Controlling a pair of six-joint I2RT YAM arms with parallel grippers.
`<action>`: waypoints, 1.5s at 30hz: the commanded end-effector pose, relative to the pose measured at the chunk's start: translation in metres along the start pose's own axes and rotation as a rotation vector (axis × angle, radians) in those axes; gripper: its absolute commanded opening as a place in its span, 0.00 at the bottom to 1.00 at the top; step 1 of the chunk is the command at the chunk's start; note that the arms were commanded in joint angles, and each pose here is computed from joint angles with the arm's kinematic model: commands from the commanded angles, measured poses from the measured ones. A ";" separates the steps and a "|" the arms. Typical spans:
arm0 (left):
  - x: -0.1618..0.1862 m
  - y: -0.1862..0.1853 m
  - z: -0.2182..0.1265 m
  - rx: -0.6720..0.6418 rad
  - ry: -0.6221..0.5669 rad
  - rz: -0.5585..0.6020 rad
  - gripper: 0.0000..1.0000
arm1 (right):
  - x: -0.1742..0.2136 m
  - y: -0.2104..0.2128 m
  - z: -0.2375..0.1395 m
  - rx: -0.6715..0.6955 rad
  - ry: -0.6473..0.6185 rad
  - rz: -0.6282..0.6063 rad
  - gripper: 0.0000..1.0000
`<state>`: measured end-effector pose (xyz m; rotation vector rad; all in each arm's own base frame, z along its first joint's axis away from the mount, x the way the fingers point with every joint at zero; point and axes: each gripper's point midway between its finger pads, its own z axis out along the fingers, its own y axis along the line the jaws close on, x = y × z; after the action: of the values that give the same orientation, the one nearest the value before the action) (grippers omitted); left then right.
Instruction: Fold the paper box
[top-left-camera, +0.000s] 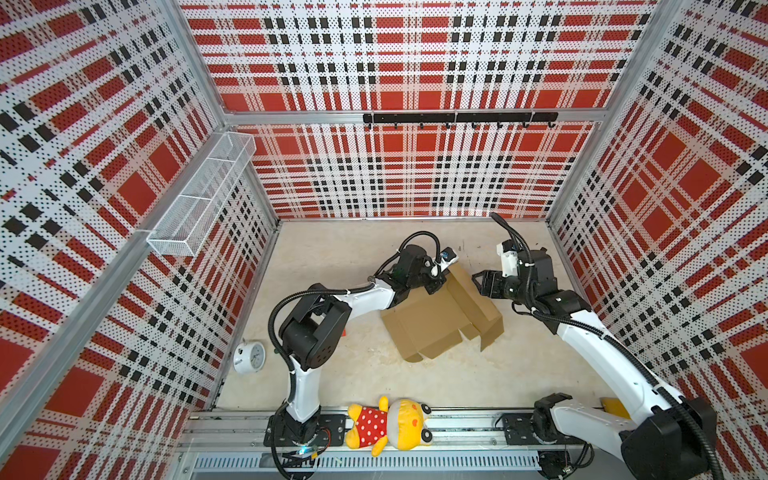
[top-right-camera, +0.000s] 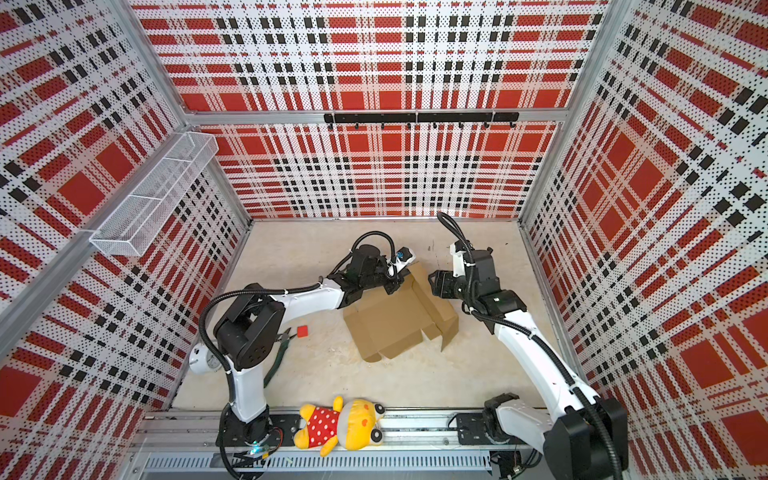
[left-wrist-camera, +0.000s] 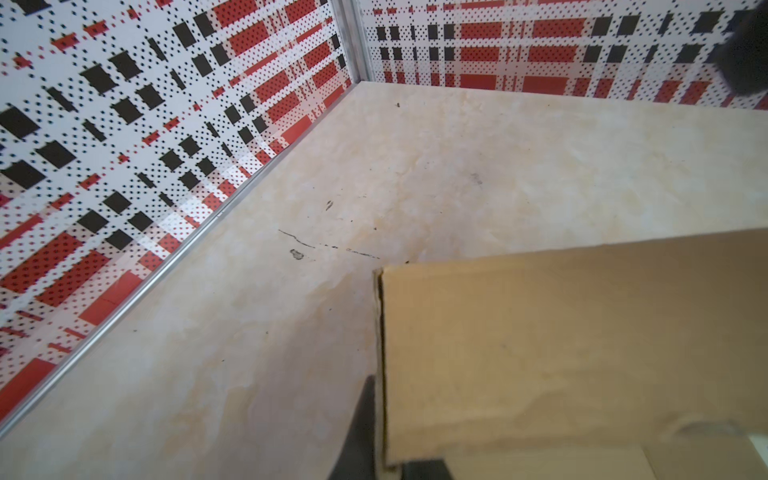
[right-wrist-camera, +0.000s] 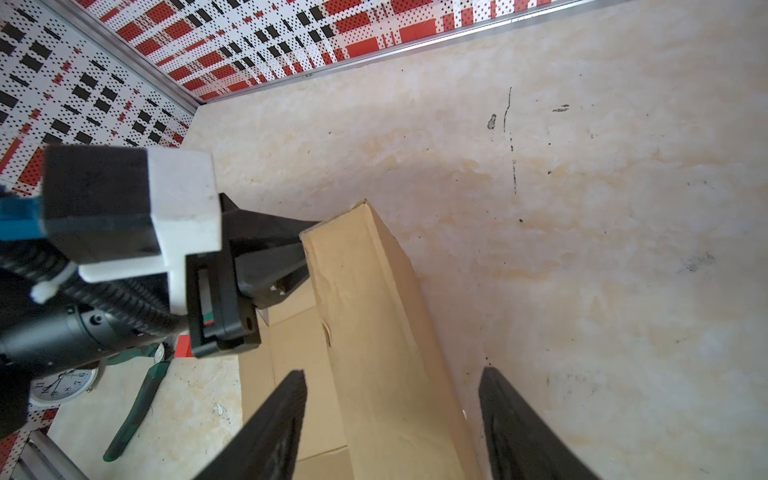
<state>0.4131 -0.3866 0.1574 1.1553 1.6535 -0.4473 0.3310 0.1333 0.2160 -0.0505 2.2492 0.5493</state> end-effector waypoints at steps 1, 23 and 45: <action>-0.007 0.022 -0.019 -0.058 0.076 0.076 0.09 | -0.016 0.004 -0.013 0.001 -0.055 -0.035 0.68; 0.035 0.049 -0.075 0.105 0.655 0.372 0.10 | -0.003 -0.008 -0.003 -0.014 -0.059 0.005 0.69; 0.066 -0.006 0.024 0.260 0.744 0.854 0.28 | 0.026 -0.033 -0.012 0.037 -0.027 0.040 0.69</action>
<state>0.4160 -0.3694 0.0875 2.2086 1.5801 0.3194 0.3160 0.1067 0.1846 0.0298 2.2670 0.5322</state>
